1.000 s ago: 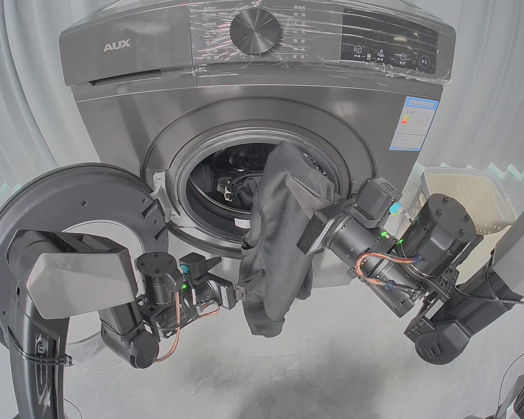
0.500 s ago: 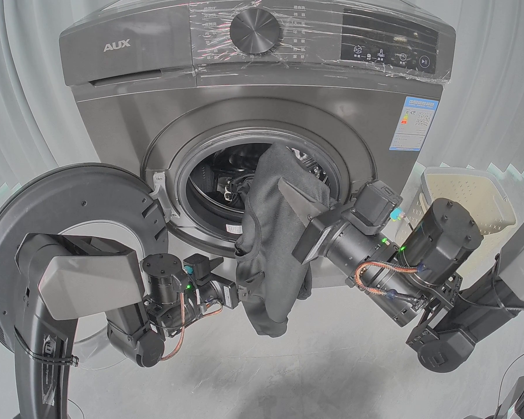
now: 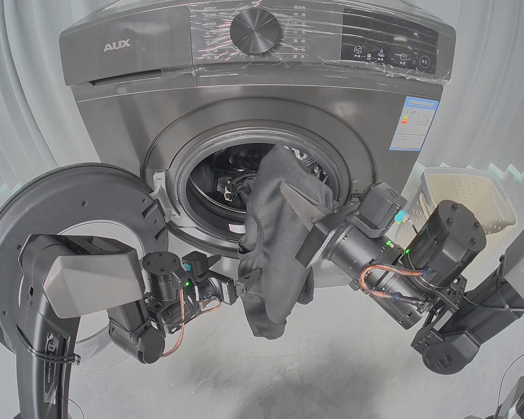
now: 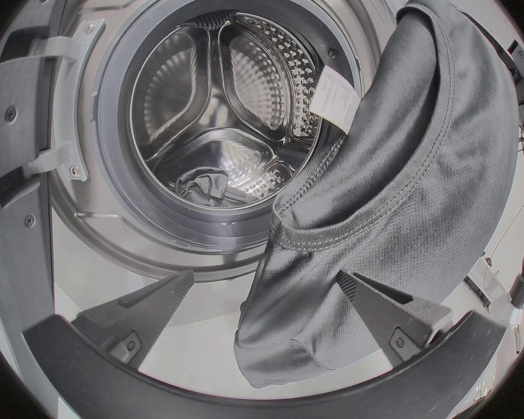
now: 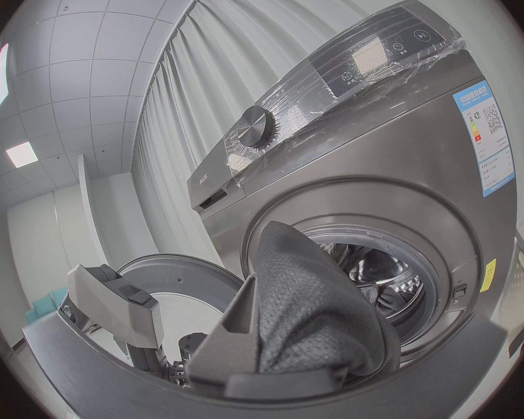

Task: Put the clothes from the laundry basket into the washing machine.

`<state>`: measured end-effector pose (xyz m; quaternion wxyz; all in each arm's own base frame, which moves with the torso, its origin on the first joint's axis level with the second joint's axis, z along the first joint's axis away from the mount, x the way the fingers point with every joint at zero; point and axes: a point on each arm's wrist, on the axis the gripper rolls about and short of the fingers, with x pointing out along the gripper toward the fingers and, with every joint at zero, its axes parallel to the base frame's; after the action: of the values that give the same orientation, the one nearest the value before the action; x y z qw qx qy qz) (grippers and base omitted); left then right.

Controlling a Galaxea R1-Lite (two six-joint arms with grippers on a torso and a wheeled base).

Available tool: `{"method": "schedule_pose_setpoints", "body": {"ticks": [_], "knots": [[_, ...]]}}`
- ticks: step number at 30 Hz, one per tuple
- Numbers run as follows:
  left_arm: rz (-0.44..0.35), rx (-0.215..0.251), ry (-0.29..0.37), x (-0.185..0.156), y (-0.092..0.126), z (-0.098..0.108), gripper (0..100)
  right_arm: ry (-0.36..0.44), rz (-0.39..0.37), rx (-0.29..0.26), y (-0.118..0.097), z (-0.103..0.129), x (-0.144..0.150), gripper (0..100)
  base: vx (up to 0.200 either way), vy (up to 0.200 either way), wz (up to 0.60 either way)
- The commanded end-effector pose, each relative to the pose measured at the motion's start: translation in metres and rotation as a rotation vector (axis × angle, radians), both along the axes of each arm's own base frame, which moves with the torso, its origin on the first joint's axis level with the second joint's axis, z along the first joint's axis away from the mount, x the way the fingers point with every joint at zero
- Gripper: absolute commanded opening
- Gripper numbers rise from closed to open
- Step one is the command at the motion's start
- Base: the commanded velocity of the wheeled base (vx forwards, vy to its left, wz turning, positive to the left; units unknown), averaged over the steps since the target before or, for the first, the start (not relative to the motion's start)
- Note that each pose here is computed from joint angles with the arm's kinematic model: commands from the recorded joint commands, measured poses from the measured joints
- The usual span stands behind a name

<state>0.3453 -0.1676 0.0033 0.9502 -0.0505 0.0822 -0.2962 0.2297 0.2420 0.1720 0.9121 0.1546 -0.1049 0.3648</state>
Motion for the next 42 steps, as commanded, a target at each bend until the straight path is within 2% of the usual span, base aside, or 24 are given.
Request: {"method": "schedule_pose_setpoints", "body": {"ticks": [1,17,33,42], "knots": [[0.008,0.004,0.007,0.002,0.002,-0.005,100,-0.002,-0.005,0.0,-0.001,0.0,0.001,0,0.0,0.0,0.0],[0.009,0.016,0.002,0.003,0.004,-0.006,100,0.003,-0.02,-0.006,-0.005,-0.002,0.007,0,0.0,0.0,0.0],[-0.058,0.001,-0.014,0.011,-0.012,-0.015,100,0.013,-0.004,-0.016,-0.002,-0.006,0.002,0,0.0,0.0,0.0],[-0.11,0.001,-0.008,0.011,-0.013,-0.019,100,0.015,-0.003,-0.018,-0.002,-0.006,0.002,0,0.0,0.0,0.0]]}}
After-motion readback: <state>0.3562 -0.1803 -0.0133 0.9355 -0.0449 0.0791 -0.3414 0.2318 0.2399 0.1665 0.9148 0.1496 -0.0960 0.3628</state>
